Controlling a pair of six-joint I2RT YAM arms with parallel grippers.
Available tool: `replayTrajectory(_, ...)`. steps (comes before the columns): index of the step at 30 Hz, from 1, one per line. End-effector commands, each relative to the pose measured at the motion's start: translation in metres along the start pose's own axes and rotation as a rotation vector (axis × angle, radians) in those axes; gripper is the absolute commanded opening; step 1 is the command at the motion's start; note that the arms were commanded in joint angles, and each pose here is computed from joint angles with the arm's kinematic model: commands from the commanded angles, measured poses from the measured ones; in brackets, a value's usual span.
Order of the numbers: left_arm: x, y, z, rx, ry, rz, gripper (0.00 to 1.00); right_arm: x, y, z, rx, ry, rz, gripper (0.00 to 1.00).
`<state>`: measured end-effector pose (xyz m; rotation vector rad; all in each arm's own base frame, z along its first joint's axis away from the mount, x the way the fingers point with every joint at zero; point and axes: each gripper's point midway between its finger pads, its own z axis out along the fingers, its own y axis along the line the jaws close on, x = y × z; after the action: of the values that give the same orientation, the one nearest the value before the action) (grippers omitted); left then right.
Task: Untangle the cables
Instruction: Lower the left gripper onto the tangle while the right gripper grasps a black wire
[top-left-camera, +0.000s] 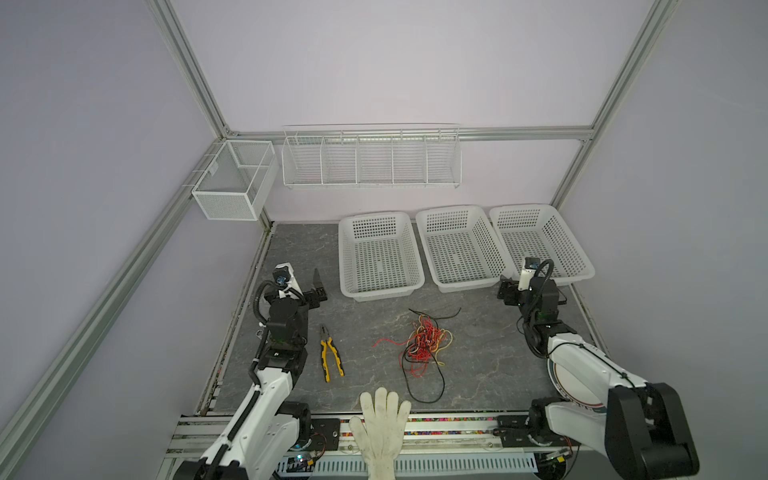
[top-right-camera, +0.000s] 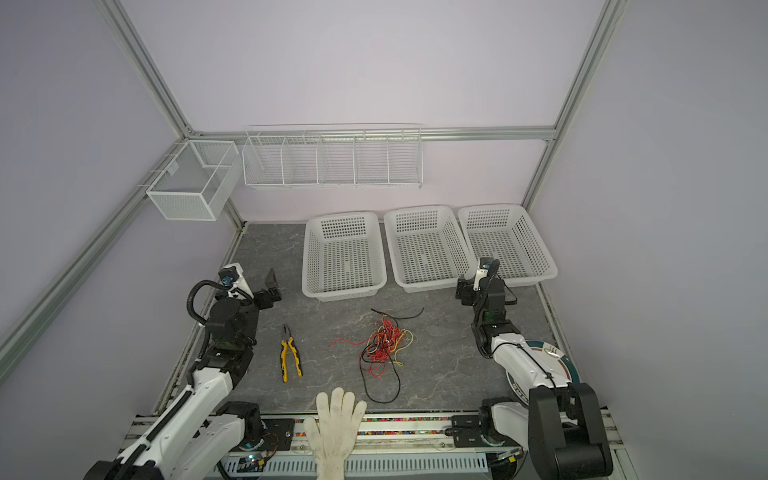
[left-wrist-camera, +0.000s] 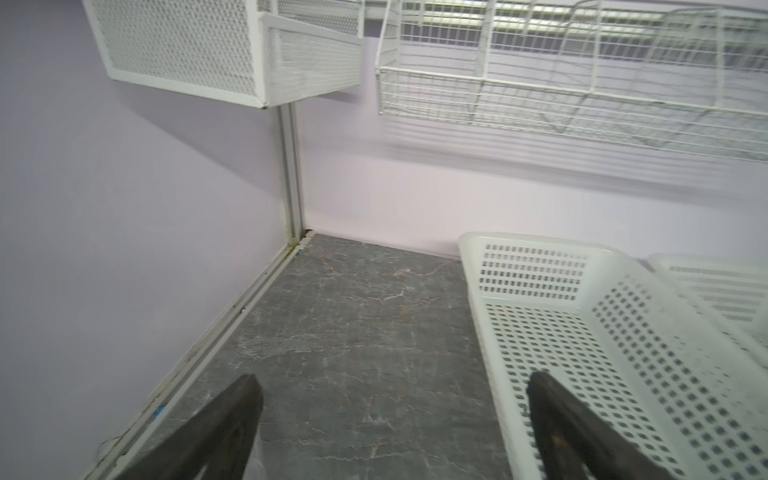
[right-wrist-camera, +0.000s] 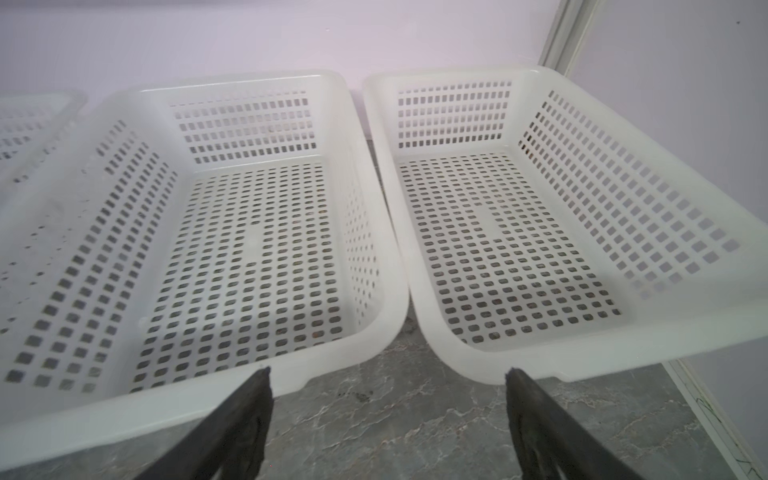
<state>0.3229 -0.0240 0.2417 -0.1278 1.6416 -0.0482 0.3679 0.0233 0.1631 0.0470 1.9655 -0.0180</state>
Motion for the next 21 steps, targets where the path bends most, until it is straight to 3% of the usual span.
replayTrajectory(1, 0.021, -0.014, -0.017, 0.060, 0.127, -0.024, 0.99, 0.008, 0.018, -0.012, -0.071, 0.093, -0.002, 0.89)
replayTrajectory(8, 0.045, -0.058, -0.046, 0.257, 0.199, -0.143, 0.99, 0.017, 0.087, -0.039, -0.327, 0.170, -0.002, 0.92)
replayTrajectory(14, 0.067, -0.119, -0.065, 0.444, 0.251, -0.130, 0.99, 0.037, 0.143, -0.052, -0.510, 0.248, -0.053, 0.99)
replayTrajectory(21, 0.092, -0.182, -0.078, 0.574, 0.322, -0.055, 0.99, 0.064, 0.184, -0.052, -0.639, 0.360, -0.080, 0.89)
